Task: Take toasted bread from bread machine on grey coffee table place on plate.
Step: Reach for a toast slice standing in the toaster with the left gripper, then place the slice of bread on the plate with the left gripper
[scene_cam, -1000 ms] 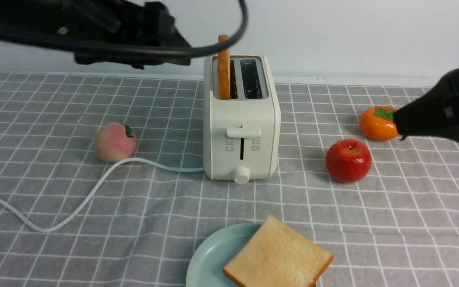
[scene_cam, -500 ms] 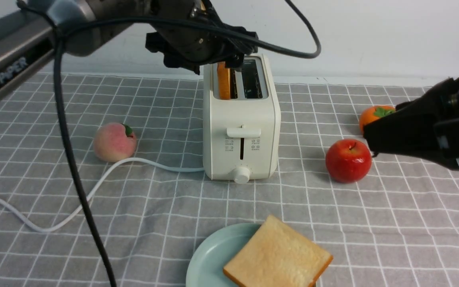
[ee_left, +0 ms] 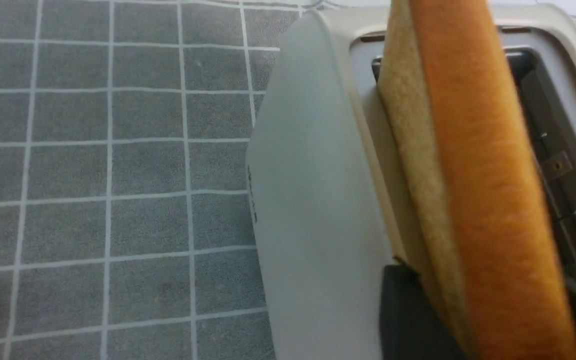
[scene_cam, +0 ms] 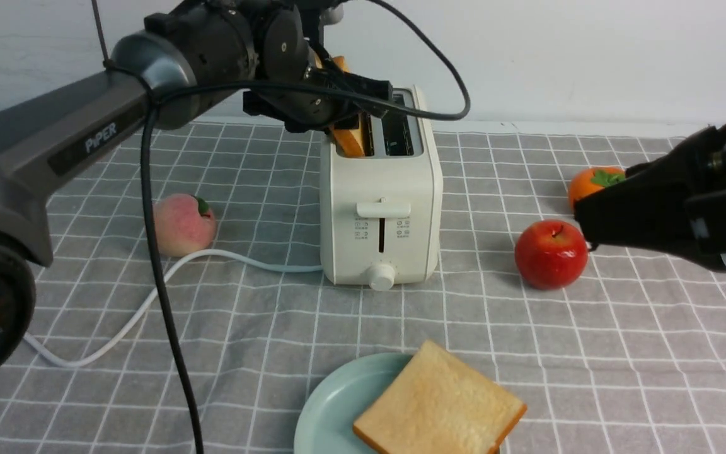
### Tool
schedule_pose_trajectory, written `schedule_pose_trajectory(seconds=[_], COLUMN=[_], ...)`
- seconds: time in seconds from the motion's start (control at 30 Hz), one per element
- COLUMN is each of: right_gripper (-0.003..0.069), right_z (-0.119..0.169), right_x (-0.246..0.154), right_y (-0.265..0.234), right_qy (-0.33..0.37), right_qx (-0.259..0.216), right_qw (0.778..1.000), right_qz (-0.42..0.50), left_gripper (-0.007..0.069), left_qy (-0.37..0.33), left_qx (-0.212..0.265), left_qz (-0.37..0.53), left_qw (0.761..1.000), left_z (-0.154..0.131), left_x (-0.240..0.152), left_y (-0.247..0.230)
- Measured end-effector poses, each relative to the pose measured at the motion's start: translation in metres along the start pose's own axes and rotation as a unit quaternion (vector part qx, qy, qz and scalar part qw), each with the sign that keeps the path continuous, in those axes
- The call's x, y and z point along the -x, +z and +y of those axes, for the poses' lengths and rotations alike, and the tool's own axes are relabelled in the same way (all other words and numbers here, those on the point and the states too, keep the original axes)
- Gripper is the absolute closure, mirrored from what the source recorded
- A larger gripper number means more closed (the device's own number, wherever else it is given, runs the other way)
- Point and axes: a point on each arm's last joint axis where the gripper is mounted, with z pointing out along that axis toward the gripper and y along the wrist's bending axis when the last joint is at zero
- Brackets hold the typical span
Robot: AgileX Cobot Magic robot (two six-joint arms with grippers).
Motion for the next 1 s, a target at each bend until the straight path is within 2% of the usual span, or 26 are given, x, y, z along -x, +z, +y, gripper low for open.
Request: schedule_pose_trajectory(seconds=[0.03,0.07,0.3,0.37,0.53,0.6,0.63,0.67,0.7,0.87,1.0], right_gripper=[0.0209,0.0209,0.0209,0.0209,0.0211,0.0212,0.0214,0.0214,0.0214,0.0214,0.0214], right_z=[0.000,-0.001,-0.005,-0.007,-0.009,-0.009,-0.009,-0.009,-0.009,-0.009,-0.009], right_x=[0.000,-0.001,-0.001,-0.002,-0.002,-0.002,-0.002,-0.002,-0.002,-0.002,-0.003], right_y=[0.000,0.001,0.001,0.000,0.000,0.000,0.000,0.000,0.000,0.000,0.000], right_qy=[0.000,-0.001,-0.018,-0.026,-0.031,-0.031,-0.031,-0.031,-0.032,-0.032,-0.031], right_qx=[-0.001,-0.003,-0.028,-0.040,-0.048,-0.048,-0.048,-0.048,-0.048,-0.048,-0.047], right_qw=[1.000,1.000,0.999,0.999,0.998,0.998,0.998,0.998,0.998,0.998,0.998], right_qz=[0.001,0.002,0.006,0.008,0.009,0.009,0.009,0.009,0.010,0.011,0.018], left_gripper=[0.0517,0.0533,0.0512,0.0512,0.0512,0.0512,0.0512,0.0512,0.0512,0.0512,0.0512], left_qy=[0.003,0.013,0.056,0.076,0.122,0.130,0.135,0.139,0.136,0.072,0.026], left_qx=[-0.005,-0.008,-0.036,-0.038,-0.052,-0.075,-0.101,-0.102,-0.132,-0.241,-0.299], left_qz=[0.002,0.004,-0.030,-0.028,0.038,0.066,0.096,0.094,0.130,0.236,0.258], left_qw=[1.000,1.000,0.997,0.996,0.990,0.986,0.981,0.981,0.973,0.939,0.919], left_z=[-0.001,-0.003,-0.015,-0.018,-0.017,-0.017,-0.017,-0.017,-0.017,-0.013,-0.005], left_x=[0.001,0.003,0.032,0.038,0.022,0.009,-0.006,-0.006,-0.026,-0.099,-0.147], left_y=[-0.003,-0.010,-0.092,-0.142,-0.209,-0.216,-0.213,-0.215,-0.206,-0.160,-0.135])
